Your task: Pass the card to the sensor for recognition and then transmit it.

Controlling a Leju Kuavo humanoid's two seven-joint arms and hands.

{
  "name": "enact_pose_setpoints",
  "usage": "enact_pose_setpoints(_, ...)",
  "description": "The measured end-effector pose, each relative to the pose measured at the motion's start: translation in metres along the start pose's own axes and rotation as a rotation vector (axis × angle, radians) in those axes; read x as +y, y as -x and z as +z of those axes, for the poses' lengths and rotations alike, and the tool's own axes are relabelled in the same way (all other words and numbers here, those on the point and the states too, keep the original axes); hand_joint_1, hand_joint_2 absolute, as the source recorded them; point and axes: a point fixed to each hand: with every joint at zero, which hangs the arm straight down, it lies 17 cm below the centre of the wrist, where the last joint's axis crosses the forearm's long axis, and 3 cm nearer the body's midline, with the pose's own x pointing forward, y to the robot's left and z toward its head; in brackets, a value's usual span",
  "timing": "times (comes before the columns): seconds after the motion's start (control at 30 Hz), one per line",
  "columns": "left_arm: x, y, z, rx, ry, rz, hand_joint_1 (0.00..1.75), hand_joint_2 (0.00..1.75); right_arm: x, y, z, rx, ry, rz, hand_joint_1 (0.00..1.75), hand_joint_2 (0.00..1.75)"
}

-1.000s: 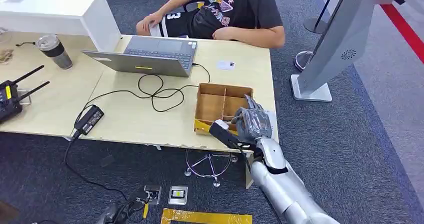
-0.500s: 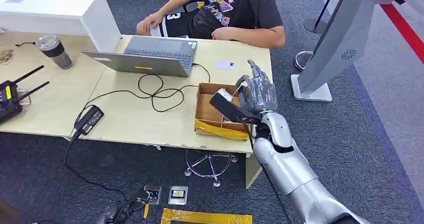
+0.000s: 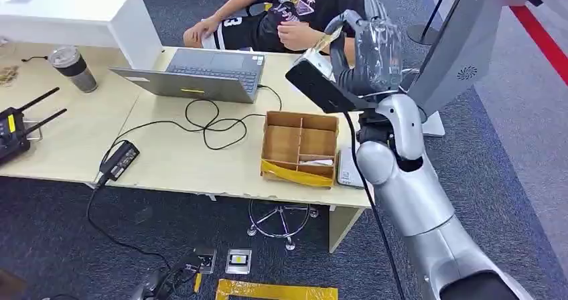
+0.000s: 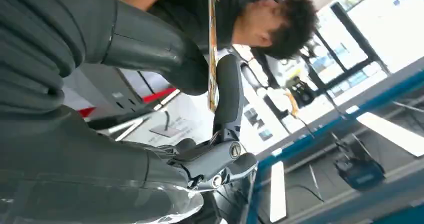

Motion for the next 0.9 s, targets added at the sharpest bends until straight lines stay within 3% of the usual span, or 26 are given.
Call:
enact_pose_setpoints(0.2,0.005,-0.017,0.0,-0.022,-0.006,-0.002,0.0,1.75,-0.034,-0.013,-0.043,-0.082,0.083,0.042,1.75,1.75)
enact_pose_setpoints(0.4,0.008,-0.033,0.002,-0.043,-0.017,0.018,0.0,1.75,-0.004,-0.005,-0.064,-0.057,-0.064,0.198,1.75,1.75)
enact_pose_setpoints(0.63,0.004,-0.045,0.004,-0.076,-0.016,0.024,0.0,1.75,0.05,0.035,-0.041,0.039,-0.292,0.351,1.75,1.75)
enact_pose_setpoints(0.9,-0.003,-0.047,0.006,-0.082,-0.006,0.031,0.0,1.75,0.073,0.111,0.001,0.177,-0.437,0.429,1.75,1.75)
